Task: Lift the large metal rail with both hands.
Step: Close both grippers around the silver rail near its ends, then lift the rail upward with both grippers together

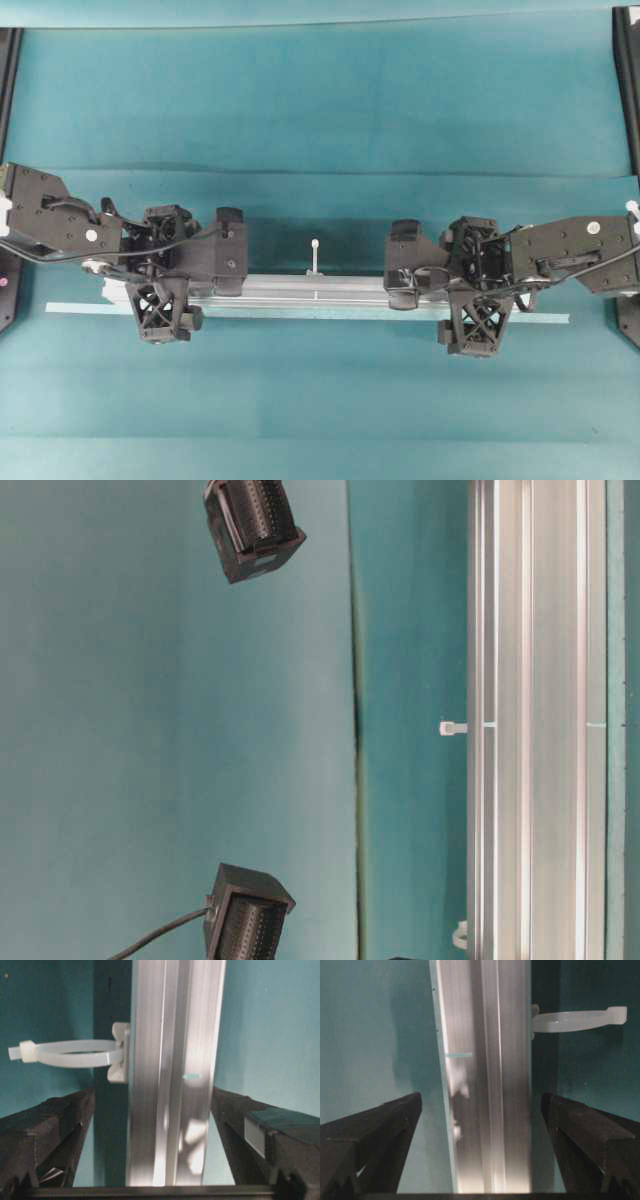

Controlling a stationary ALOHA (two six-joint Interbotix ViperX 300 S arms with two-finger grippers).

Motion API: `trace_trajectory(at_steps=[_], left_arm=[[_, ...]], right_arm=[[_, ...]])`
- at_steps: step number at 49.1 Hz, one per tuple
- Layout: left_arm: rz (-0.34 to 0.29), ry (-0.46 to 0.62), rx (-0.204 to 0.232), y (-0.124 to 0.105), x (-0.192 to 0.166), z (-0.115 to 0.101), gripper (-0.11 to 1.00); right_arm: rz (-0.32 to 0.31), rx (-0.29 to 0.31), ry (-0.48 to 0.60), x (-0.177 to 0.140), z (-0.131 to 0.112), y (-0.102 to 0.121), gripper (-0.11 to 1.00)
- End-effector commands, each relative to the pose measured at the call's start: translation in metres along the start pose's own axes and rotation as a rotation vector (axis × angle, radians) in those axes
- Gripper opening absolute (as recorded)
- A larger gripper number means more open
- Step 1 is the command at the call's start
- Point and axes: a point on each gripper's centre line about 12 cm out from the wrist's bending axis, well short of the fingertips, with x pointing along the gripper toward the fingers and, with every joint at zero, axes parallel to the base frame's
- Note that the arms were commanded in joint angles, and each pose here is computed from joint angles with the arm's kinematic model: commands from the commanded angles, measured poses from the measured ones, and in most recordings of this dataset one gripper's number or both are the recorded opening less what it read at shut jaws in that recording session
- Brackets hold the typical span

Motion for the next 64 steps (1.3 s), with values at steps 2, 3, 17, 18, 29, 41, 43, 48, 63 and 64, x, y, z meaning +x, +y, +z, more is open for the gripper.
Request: trace_trajectory(at_steps=[2, 3, 17, 18, 29, 41, 43, 48, 63, 64], left_arm=[[0.000, -0.025, 0.001, 0.000, -0.002, 0.005, 0.95], [0.000, -0.028, 0.000, 0.000, -0.002, 0.005, 0.95], [-0.005, -0.083, 0.004, -0.001, -0.002, 0.009, 0.38], [-0.005, -0.086, 0.006, -0.002, -0.002, 0.010, 0.36], [-0.005, -0.084, 0.006, -0.002, -0.003, 0.010, 0.36], [-0.005, -0.094, 0.005, -0.002, -0.017, 0.017, 0.36], [-0.005, -0.101, 0.006, -0.002, -0.024, 0.020, 0.36], [-0.003, -0.109, 0.004, -0.002, -0.044, 0.028, 0.36], [0.000, -0.163, -0.004, -0.001, -0.130, 0.047, 0.36], [-0.001, -0.170, -0.004, -0.001, -0.136, 0.049, 0.36]], right_arm=[[-0.003, -0.007, 0.001, 0.003, 0.001, 0.000, 0.93], [-0.003, -0.007, 0.003, 0.004, 0.001, 0.000, 0.92], [-0.004, -0.001, 0.001, 0.005, 0.002, -0.001, 0.40], [-0.003, -0.001, 0.000, 0.005, 0.002, -0.001, 0.40], [-0.001, 0.003, -0.003, 0.005, 0.003, -0.001, 0.40], [0.001, 0.005, -0.005, -0.008, 0.008, 0.000, 0.40], [0.004, 0.007, -0.004, -0.014, 0.011, 0.001, 0.40], [0.006, 0.007, -0.003, -0.039, 0.019, 0.002, 0.40], [0.022, 0.016, 0.008, -0.125, 0.030, 0.005, 0.40], [0.030, 0.020, 0.007, -0.133, 0.030, 0.005, 0.40]])
